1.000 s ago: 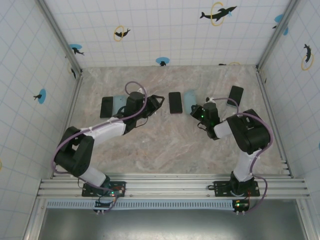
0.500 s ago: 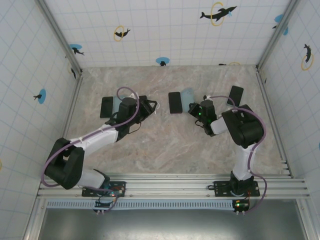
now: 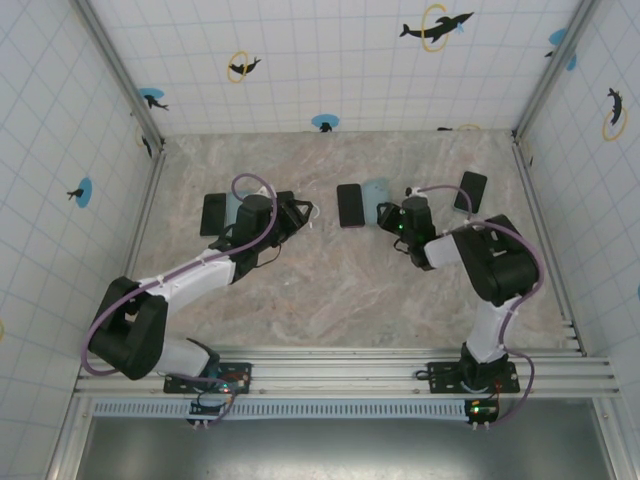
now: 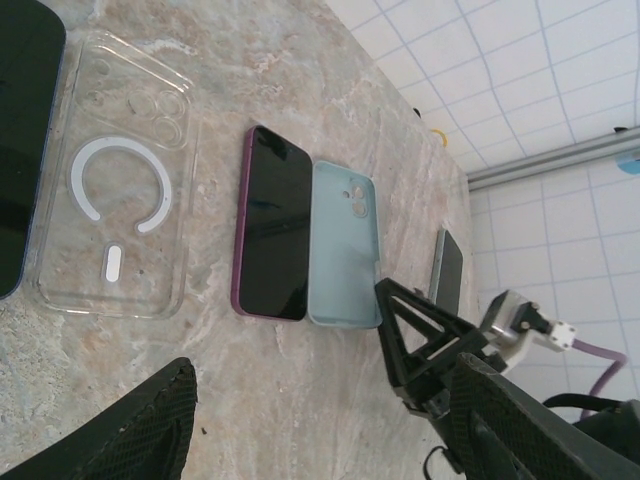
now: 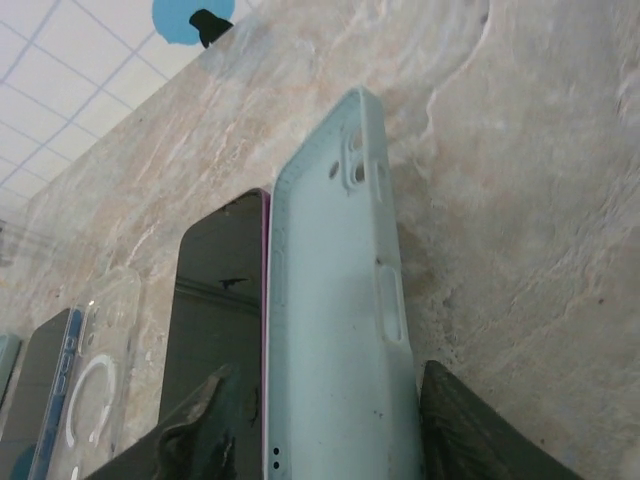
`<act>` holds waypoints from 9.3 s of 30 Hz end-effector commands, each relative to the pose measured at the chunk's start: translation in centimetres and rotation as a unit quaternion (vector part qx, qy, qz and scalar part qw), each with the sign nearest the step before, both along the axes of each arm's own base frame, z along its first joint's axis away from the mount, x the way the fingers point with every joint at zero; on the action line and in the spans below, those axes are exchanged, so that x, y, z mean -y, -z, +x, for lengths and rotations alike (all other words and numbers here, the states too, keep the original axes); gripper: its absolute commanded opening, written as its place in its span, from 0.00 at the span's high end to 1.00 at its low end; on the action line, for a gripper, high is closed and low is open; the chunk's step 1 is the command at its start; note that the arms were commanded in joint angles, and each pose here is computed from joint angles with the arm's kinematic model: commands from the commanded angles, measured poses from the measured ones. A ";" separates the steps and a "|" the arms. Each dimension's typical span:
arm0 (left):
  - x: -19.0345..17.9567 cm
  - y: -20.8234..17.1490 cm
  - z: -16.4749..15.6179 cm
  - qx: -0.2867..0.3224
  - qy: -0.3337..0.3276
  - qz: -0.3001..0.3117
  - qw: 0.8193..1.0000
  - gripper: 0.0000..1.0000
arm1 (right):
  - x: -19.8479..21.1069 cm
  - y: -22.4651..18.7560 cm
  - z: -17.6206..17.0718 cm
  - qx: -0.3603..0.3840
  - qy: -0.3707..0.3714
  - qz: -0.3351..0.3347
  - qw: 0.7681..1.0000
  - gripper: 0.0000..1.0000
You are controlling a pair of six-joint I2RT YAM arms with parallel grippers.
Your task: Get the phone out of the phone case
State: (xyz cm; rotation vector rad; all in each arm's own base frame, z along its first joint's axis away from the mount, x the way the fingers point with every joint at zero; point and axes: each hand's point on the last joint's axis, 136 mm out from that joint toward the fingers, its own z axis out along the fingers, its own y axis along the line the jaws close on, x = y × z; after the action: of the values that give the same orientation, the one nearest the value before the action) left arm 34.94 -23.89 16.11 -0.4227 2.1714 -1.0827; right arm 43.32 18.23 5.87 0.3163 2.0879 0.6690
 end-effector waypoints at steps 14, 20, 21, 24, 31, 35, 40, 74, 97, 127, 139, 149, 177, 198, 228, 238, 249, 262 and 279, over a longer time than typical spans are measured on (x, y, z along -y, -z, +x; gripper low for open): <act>0.7 -0.1 0.1 0.010 0.020 -0.016 1.000 0.31 | 10.6 -4.6 0.4 -0.013 0.044 -0.172 0.984 0.18; 3.0 -0.6 0.2 0.009 0.050 -0.051 0.997 0.30 | 17.5 -4.1 0.9 -0.075 0.091 -0.244 0.962 0.00; 3.6 -0.7 0.1 0.008 0.057 -0.058 0.997 0.29 | 18.3 -3.9 1.0 -0.083 0.097 -0.251 0.959 0.00; 5.1 -1.0 0.1 0.007 0.075 -0.080 0.994 0.27 | 20.8 -3.5 1.5 -0.095 0.120 -0.276 0.949 0.00; 6.8 -1.1 -0.1 0.002 0.102 -0.088 0.991 0.21 | 23.9 -0.8 3.9 -0.149 0.143 -0.290 0.934 0.00; 6.6 -1.5 -0.2 0.008 0.105 -0.079 0.991 0.15 | 24.5 0.6 5.8 -0.164 0.145 -0.289 0.932 0.00; 6.7 -1.9 -0.4 0.009 0.115 -0.072 0.991 0.07 | 25.0 2.3 7.5 -0.191 0.148 -0.289 0.926 0.00; 5.5 -1.0 -0.1 -0.001 0.100 -0.062 0.993 0.04 | 23.4 0.7 6.4 -0.141 0.137 -0.202 0.959 0.45; 13.1 -5.5 3.1 0.058 0.162 -0.014 0.985 0.17 | 6.3 -14.7 -5.4 0.228 -0.084 -0.105 0.964 0.54; 18.4 -8.0 1.6 0.090 0.214 -0.044 0.972 0.81 | -1.6 -16.5 -10.4 0.245 -0.220 -0.088 0.940 0.60; 17.6 -9.8 1.8 0.103 0.201 -0.095 0.970 0.94 | -1.4 -15.9 -10.7 0.240 -0.217 -0.085 0.942 0.18; 14.6 -12.7 4.5 0.134 0.161 -0.116 0.971 0.94 | 2.3 -15.7 -11.3 0.210 -0.162 0.008 0.964 0.07; 13.0 -18.9 3.9 0.154 0.141 -0.270 0.940 0.96 | -2.3 -23.0 -13.0 0.186 -0.211 0.397 0.874 0.65; 13.5 -20.5 2.5 0.123 0.167 -0.346 0.915 0.96 | -2.5 -20.8 -12.2 0.197 -0.220 0.320 0.900 0.92; 12.7 -20.4 0.8 0.118 0.199 -0.322 0.918 0.96 | -0.1 -20.4 -11.7 0.264 -0.239 0.185 0.916 0.62; 11.1 -19.9 1.6 0.179 0.264 -0.240 0.917 0.96 | 0.7 -18.9 -12.6 0.236 -0.286 0.127 0.920 0.41; 9.9 -19.6 -0.4 0.266 0.355 -0.150 0.884 0.95 | -0.8 -18.6 -13.2 0.221 -0.363 0.091 0.901 0.39; 9.5 -20.0 -2.6 0.288 0.429 -0.145 0.844 0.95 | -4.3 -17.6 -14.5 0.199 -0.460 0.103 0.859 0.46; 9.3 -20.6 -3.8 0.281 0.451 -0.157 0.832 0.96 | -5.2 -16.2 -14.2 0.175 -0.490 0.110 0.847 0.67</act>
State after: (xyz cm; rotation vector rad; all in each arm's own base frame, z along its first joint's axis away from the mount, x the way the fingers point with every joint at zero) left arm 33.61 -33.81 31.36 0.6763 1.7687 -1.7515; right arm 28.31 23.22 21.97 -0.7686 1.7077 1.4461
